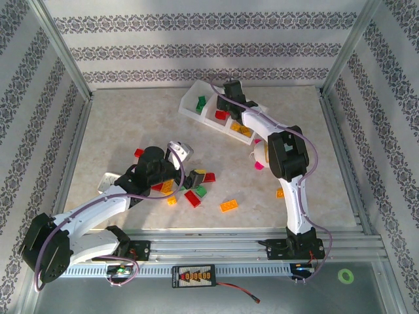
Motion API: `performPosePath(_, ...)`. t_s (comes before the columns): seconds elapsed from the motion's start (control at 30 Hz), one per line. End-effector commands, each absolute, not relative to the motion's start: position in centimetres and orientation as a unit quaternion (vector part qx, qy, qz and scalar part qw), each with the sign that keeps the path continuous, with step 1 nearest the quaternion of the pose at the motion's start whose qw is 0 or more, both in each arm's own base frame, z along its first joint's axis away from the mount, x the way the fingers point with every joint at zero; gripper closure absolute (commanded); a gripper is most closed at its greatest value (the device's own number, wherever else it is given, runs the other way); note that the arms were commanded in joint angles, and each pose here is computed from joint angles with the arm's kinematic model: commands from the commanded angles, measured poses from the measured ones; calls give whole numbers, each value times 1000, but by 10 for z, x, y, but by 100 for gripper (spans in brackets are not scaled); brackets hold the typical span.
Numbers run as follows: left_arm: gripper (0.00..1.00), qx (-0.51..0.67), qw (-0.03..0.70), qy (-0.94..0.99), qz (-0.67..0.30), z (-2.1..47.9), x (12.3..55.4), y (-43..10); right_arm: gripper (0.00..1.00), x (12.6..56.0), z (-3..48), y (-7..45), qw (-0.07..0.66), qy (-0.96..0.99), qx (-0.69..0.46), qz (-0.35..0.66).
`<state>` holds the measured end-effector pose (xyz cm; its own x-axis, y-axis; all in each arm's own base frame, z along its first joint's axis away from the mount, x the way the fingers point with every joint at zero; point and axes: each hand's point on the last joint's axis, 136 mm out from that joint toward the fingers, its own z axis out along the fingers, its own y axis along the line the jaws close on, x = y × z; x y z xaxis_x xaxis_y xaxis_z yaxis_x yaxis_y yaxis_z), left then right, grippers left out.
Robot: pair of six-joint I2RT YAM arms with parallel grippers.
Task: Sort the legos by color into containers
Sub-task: Place the lego in the container, then pick up the lego from the center of the table.
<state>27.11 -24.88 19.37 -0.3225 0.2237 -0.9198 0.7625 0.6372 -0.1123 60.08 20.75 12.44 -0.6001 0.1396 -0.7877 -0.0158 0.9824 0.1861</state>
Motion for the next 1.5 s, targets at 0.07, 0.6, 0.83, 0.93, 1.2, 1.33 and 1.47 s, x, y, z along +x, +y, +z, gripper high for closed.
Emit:
performPosePath(0.07, 1, 337, 480, 765, -266, 189, 263, -246, 28, 586, 182, 218, 480, 871, -9, 102)
performPosePath(0.6, 1, 396, 468, 752, -244, 176, 220, -222, 14, 404, 162, 255, 342, 906, -179, 175)
performPosePath(0.83, 1, 385, 477, 763, -206, 181, 204, -193, 13, 346, 121, 290, 254, 933, -184, 178)
performPosePath(0.93, 1, 384, 473, 769, -192, 180, 198, -184, 15, 331, 100, 307, 223, 941, -187, 175)
performPosePath(1.2, 1, 382, 471, 772, -190, 180, 190, -177, 23, 309, 60, 333, 148, 955, -210, 150)
performPosePath(1.33, 1, 383, 471, 771, -192, 177, 190, -178, 27, 303, 48, 341, 125, 955, -219, 154)
performPosePath(1.47, 1, 383, 469, 772, -194, 176, 189, -178, 31, 299, 38, 345, 109, 957, -219, 157)
